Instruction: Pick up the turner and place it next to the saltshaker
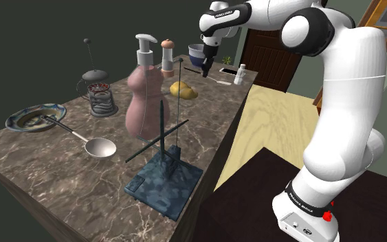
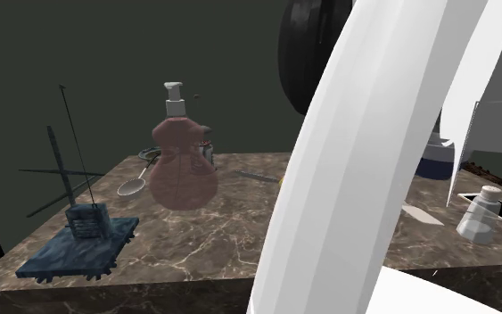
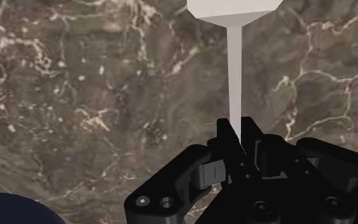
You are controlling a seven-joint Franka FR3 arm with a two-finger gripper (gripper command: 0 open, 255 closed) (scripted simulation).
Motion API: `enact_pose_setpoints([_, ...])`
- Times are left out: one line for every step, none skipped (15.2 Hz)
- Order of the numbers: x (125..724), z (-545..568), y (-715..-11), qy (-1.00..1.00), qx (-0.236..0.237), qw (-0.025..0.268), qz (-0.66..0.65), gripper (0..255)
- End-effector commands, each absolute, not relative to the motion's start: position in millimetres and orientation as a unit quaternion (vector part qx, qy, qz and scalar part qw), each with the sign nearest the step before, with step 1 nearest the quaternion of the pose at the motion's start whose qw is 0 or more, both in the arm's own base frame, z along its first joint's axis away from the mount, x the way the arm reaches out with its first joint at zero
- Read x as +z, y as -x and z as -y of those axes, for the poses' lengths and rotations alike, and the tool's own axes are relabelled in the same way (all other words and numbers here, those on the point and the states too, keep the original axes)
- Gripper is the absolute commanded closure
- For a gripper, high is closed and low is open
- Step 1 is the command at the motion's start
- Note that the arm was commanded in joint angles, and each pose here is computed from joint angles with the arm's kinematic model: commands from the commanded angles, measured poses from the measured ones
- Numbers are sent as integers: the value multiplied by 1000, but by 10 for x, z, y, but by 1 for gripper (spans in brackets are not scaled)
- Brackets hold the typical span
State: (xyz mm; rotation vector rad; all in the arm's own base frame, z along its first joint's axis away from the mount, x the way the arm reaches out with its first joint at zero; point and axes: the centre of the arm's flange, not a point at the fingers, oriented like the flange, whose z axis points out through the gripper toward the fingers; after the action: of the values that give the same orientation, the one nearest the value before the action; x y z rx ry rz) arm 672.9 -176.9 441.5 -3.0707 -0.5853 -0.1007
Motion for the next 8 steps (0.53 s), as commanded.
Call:
enact_pose_setpoints([4408, 1765, -6733, 982, -32, 7, 187, 255])
enact_pose_setpoints([4408, 1765, -6733, 982, -32, 7, 187, 255])
enact_pose_setpoints([4408, 1765, -6733, 982, -32, 7, 187, 255])
enact_pose_setpoints([4408, 1765, -6733, 982, -32, 7, 187, 255])
enact_pose_setpoints([4408, 1765, -6733, 982, -32, 7, 187, 255])
enact_pose_setpoints([4408, 1765, -6733, 982, -32, 7, 187, 0])
enact_pose_setpoints([4408, 1765, -6733, 982, -32, 7, 187, 0])
enact_pose_setpoints([4408, 1765, -6733, 982, -32, 7, 187, 0])
